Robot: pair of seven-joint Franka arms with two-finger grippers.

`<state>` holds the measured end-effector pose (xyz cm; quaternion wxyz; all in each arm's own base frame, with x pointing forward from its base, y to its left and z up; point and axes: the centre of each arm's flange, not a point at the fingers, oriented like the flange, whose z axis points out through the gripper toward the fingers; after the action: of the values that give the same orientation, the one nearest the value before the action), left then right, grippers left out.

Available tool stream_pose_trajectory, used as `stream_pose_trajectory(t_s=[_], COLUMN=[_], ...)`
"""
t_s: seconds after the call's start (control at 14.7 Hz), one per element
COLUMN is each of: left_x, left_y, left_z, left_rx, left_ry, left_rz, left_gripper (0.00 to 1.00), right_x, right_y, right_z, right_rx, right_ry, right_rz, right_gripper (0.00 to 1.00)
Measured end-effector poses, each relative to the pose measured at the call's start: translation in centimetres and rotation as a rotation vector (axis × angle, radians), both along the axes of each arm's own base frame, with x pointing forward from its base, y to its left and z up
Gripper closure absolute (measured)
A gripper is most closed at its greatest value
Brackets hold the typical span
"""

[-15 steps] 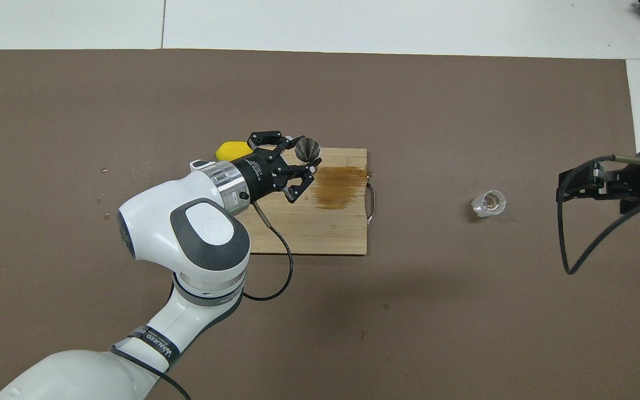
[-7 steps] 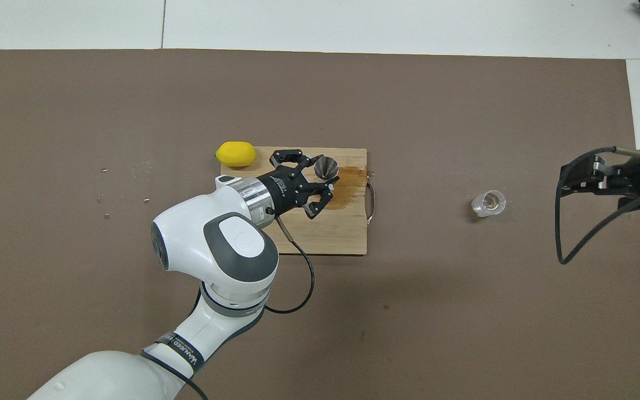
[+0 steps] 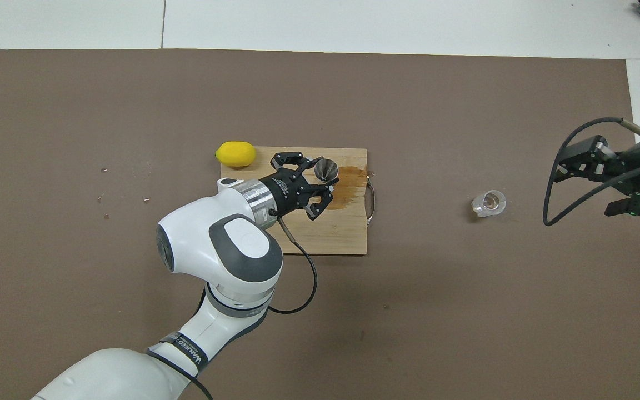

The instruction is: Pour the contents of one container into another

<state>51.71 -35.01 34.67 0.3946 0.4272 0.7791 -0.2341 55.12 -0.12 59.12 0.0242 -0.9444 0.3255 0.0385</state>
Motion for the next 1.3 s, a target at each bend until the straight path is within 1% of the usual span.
stream_pose_trajectory(t_s=[0.07,0.27,0.34,0.41,0.48,0.55,0.68,0.75,0.89,1.02,1.3], left_x=[0.0,0.0,0.0,0.0,0.0,0.1,0.1,0.1,0.2,0.4,0.5], left_y=[0.0,0.1,0.1,0.1,0.1,0.1,0.1,0.1,0.1,-0.1,0.0], left_z=[0.0,0.0,0.0,0.0,0.0,0.0,0.1,0.1,0.3,1.1,4.8], left_rx=[0.001,0.003,0.004,0.004,0.005,0.005,0.005,0.005,0.005,-0.004,-0.043], left_ry=[0.000,-0.001,-0.001,-0.002,-0.002,-0.003,-0.005,-0.006,-0.011,-0.025,-0.074], left_rz=[0.002,0.004,0.005,0.005,0.006,0.007,0.008,0.009,0.009,0.009,0.000], left_gripper=[0.49,0.49,0.49,0.49,0.44,0.34,0.14,0.01,0.00,0.00,0.00], right_x=[0.4,2.0,2.4,2.7,3.0,3.3,4.2,4.8,5.4,5.1,3.9], right_y=[-0.4,-1.8,-2.2,-2.7,-3.3,-4.1,-6.1,-7.2,-8.5,-9.3,-10.1], right_z=[-0.6,-2.1,-2.7,-3.3,-4.2,-5.4,-8.8,-10.9,-14.6,-17.8,-22.3], right_rx=[0.011,0.057,0.072,0.087,0.102,0.118,0.151,0.170,0.215,0.266,0.312], right_ry=[0.006,0.001,0.006,0.023,0.044,0.070,0.122,0.140,0.162,0.180,0.170], right_rz=[-0.074,-0.296,-0.356,-0.418,-0.471,-0.510,-0.572,-0.602,-0.658,-0.700,-0.733], right_gripper=[0.11,0.10,0.09,0.09,0.08,0.08,0.07,0.07,0.06,0.06,0.01])
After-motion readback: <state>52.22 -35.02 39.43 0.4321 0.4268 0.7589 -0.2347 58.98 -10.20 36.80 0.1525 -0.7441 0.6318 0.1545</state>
